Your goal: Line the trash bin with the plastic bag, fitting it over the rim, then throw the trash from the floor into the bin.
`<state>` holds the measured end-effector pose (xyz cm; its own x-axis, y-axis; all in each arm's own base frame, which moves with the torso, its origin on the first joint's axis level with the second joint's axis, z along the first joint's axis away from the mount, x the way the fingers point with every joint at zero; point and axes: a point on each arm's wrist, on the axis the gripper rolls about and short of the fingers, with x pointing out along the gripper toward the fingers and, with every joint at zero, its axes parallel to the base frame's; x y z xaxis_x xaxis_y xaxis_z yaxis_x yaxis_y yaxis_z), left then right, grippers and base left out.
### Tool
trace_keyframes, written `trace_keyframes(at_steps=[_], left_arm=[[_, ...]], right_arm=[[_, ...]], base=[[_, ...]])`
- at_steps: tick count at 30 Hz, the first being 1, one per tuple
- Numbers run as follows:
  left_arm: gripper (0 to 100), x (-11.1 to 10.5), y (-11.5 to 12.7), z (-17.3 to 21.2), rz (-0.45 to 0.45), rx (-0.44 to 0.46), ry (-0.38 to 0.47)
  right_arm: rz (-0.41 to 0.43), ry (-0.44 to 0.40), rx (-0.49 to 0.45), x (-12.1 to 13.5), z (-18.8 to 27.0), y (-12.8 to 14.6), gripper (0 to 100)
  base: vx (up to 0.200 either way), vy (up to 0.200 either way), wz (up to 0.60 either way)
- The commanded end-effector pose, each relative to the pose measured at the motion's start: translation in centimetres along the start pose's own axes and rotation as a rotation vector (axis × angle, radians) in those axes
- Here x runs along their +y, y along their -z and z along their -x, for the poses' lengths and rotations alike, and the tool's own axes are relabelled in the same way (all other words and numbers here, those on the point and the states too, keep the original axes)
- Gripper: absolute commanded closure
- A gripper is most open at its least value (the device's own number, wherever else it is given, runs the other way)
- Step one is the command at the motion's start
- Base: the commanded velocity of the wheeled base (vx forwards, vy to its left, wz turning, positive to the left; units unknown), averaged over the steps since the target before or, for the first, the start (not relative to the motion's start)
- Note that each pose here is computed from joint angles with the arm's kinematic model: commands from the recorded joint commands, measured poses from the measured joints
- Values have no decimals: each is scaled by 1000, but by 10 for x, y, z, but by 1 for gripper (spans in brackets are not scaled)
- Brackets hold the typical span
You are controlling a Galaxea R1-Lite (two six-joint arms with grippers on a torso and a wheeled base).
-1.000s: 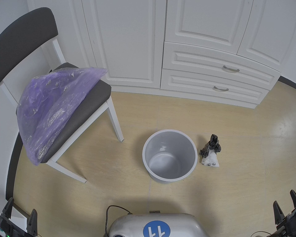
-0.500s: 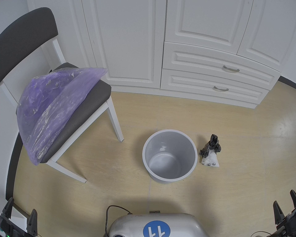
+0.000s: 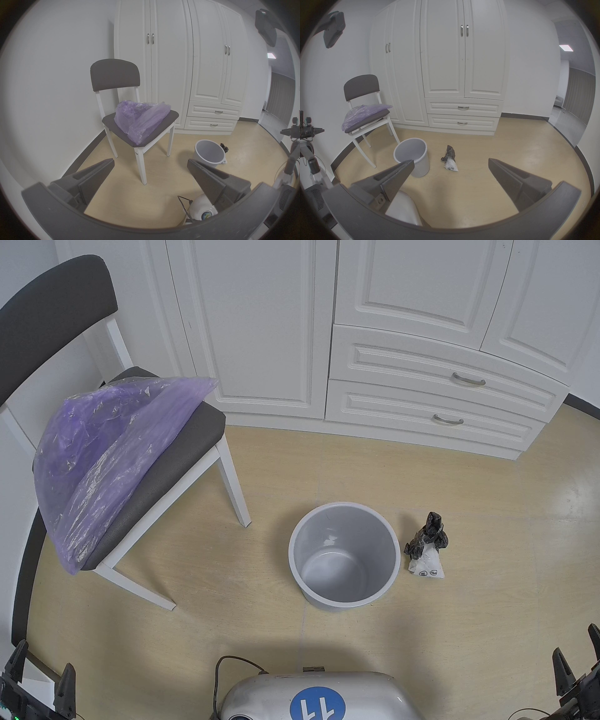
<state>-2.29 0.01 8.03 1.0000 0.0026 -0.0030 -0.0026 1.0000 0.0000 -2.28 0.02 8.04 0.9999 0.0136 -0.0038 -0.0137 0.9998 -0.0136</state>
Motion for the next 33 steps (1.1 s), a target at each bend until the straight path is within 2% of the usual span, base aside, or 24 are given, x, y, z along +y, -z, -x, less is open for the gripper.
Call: trace_keyframes(at_steps=[1, 11, 14, 17, 26, 33], left_arm=[[0, 0, 5, 0, 0, 5, -1], [0, 0, 5, 0, -8, 2, 4], [0, 0, 5, 0, 6, 2, -4], [0, 0, 4, 0, 58, 1, -25], [0, 1, 4, 0, 57, -7, -25], [0, 0, 4, 0, -35, -8, 18]], right_arm=[[-14, 0, -1, 0, 0, 5, 0], [-3, 0, 1, 0, 0, 5, 0], [-11, 1, -2, 0, 0, 5, 0], [-12, 3, -2, 0, 0, 5, 0], [-23, 4, -4, 0, 0, 5, 0], [-4, 17, -5, 0, 0, 5, 0]], base=[[0, 0, 0], [0, 0, 0], [0, 0, 0], [0, 0, 0], [0, 0, 0], [0, 0, 0]])
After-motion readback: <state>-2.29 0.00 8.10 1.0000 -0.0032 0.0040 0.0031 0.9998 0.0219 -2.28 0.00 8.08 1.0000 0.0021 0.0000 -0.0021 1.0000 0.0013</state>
